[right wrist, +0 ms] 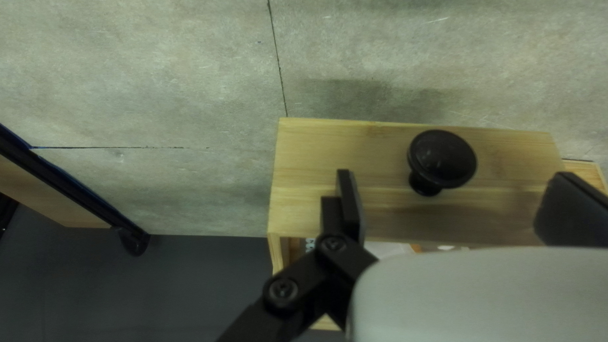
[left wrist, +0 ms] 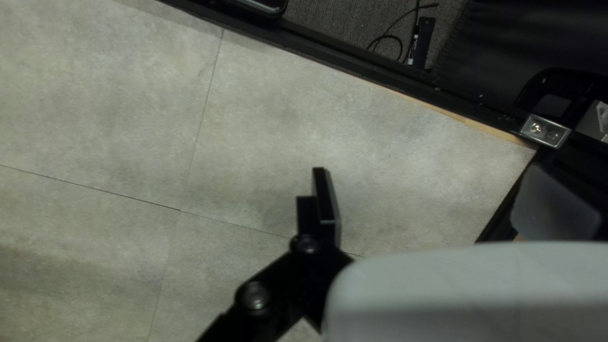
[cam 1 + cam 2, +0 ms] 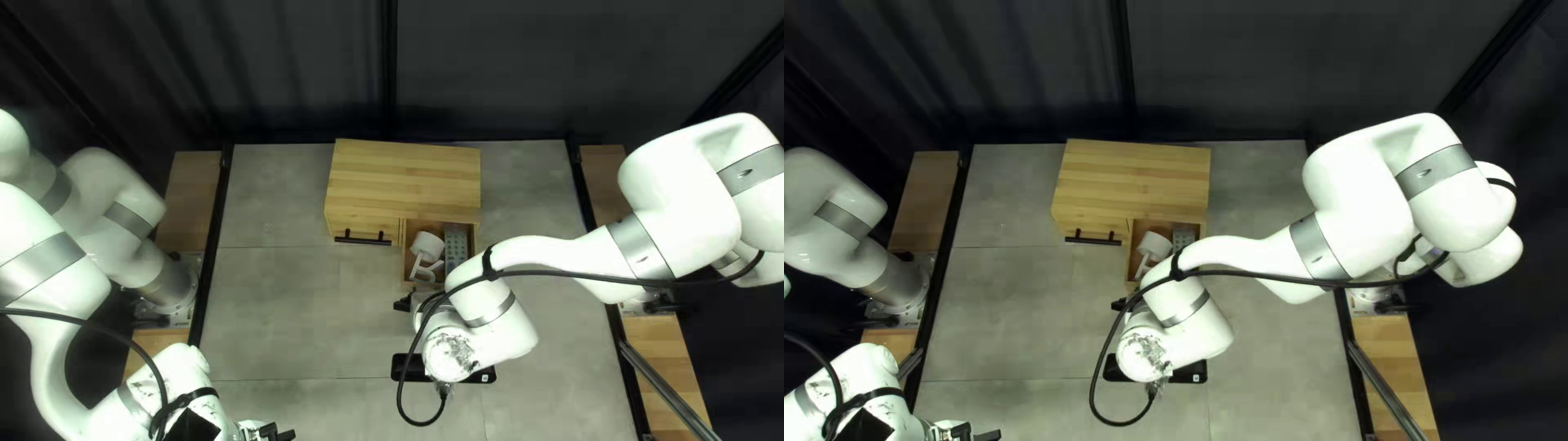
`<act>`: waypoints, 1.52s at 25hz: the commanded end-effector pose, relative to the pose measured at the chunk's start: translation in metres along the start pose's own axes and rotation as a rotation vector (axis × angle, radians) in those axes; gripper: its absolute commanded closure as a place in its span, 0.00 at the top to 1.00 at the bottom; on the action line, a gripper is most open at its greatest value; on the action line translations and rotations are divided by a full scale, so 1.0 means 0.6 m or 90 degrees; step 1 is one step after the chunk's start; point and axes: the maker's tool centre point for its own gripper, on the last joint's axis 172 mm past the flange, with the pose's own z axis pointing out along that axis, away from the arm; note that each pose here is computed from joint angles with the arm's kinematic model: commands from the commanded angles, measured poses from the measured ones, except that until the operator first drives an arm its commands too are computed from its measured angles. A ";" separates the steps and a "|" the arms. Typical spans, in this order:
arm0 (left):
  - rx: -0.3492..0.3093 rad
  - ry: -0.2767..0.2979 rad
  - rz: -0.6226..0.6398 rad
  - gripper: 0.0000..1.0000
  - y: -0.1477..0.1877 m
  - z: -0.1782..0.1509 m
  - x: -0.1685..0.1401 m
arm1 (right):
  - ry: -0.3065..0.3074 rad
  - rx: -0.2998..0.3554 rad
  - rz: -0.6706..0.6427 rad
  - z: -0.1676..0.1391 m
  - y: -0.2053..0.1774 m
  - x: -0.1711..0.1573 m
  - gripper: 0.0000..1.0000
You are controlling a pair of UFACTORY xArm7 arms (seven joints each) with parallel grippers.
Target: Open drawers and place objects into drawer and close
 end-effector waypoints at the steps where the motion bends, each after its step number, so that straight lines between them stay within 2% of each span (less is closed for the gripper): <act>1: 0.000 0.000 0.000 1.00 0.000 0.000 0.000 | 0.000 0.000 0.000 -0.001 0.001 -0.003 1.00; 10: 0.000 0.000 0.000 1.00 0.000 0.000 0.000 | -0.005 -0.002 0.001 -0.030 -0.002 -0.010 1.00; 15: 0.000 0.000 0.000 1.00 0.000 0.000 0.000 | -0.001 -0.006 -0.001 -0.040 0.001 0.016 1.00; 24: 0.000 0.000 0.000 1.00 0.000 0.000 0.000 | 0.016 -0.006 0.007 -0.015 -0.005 0.048 1.00; 31: 0.000 0.000 0.000 1.00 0.000 0.000 0.000 | 0.020 0.000 0.020 0.015 -0.007 0.041 1.00; 38: 0.000 0.000 0.000 1.00 0.000 0.000 0.000 | 0.007 -0.006 0.012 0.014 -0.009 0.033 1.00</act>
